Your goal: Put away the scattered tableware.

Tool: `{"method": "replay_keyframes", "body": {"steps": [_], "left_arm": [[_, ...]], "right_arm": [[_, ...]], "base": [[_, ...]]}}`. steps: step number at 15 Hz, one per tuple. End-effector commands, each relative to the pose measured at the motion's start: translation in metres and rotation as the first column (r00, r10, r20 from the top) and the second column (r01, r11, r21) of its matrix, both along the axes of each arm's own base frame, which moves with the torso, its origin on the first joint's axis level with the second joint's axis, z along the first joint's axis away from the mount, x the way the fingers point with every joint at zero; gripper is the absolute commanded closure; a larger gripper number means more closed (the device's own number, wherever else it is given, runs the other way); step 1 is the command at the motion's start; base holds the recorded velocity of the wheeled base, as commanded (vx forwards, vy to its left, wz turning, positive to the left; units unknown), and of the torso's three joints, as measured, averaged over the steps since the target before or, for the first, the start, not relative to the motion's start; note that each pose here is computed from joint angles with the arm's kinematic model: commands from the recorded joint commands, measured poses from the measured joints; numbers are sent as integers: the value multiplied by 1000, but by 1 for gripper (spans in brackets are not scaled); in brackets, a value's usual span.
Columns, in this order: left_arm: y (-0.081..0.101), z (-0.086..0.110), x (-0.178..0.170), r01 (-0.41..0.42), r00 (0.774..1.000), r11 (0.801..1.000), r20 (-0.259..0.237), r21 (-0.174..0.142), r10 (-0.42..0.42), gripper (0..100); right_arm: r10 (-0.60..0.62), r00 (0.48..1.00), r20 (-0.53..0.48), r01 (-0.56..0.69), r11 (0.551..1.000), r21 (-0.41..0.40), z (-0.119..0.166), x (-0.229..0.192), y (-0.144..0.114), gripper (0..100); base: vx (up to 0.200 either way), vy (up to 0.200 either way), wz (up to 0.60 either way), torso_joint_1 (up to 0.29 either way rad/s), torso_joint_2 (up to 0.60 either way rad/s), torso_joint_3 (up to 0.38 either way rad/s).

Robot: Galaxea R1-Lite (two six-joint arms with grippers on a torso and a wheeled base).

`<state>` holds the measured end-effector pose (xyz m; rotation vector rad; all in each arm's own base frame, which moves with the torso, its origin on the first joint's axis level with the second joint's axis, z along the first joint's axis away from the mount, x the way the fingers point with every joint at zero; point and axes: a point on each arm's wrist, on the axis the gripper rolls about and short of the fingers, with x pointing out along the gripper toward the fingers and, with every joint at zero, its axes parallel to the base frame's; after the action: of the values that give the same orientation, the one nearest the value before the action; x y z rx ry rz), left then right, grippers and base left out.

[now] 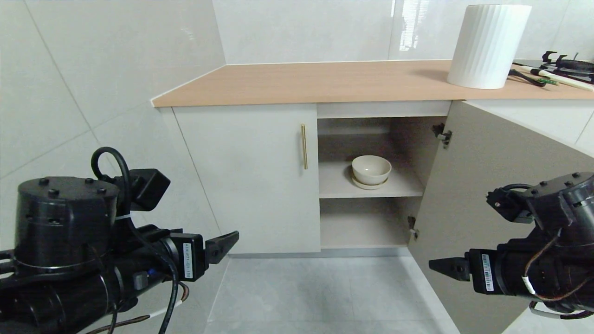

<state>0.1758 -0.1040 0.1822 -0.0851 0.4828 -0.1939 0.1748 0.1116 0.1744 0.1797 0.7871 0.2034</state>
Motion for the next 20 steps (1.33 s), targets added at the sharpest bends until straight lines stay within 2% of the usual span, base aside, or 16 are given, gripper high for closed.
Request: {"method": "replay_keyframes", "body": {"steps": [1, 6, 8, 10, 12, 14, 20], "left_arm": [[0, -1, 1, -3, 1000, 1000, -2, 1, 3, 0], [0, -2, 0, -1, 1000, 1000, -7, 4, 1, 0], [1, -2, 0, -1, 1000, 1000, -7, 4, 1, 0], [1, -3, -1, -1, 1000, 1000, -11, 8, 1, 0], [0, -4, -1, 4, 1000, 1000, -12, 11, -4, 0], [0, -4, -1, 7, 1000, 1000, -13, 12, -7, 0], [-1, -4, -1, 9, 1000, 1000, -13, 12, -8, 0]], "right_arm": [[0, 1000, 0, 0, 1000, 0, 0, 0, 0, 0], [-10, 999, 34, 10, 1000, -2, 6, -5, -4, 0], [7, 999, 43, -6, 999, -36, 12, -12, -9, 0], [4, 1000, 20, -3, 997, -74, 24, -22, -17, 0], [-8, 998, -61, 0, 991, -131, 34, -28, -23, 0], [-13, 993, -116, -7, 986, -168, 35, -32, -26, 0], [-15, 985, -172, -23, 976, -216, 30, -32, -28, 0]], "base": [[0, 0, 0, 0, 0, 0], [0, 0, 0, 0, 0, 0], [0, 0, 0, 0, 0, 0], [0, 0, 0, 0, 0, 0], [0, 0, 0, 0, 0, 0], [0, -200, 0, 7, 2, 2], [0, -200, 0, -2, 4, 3]]}}
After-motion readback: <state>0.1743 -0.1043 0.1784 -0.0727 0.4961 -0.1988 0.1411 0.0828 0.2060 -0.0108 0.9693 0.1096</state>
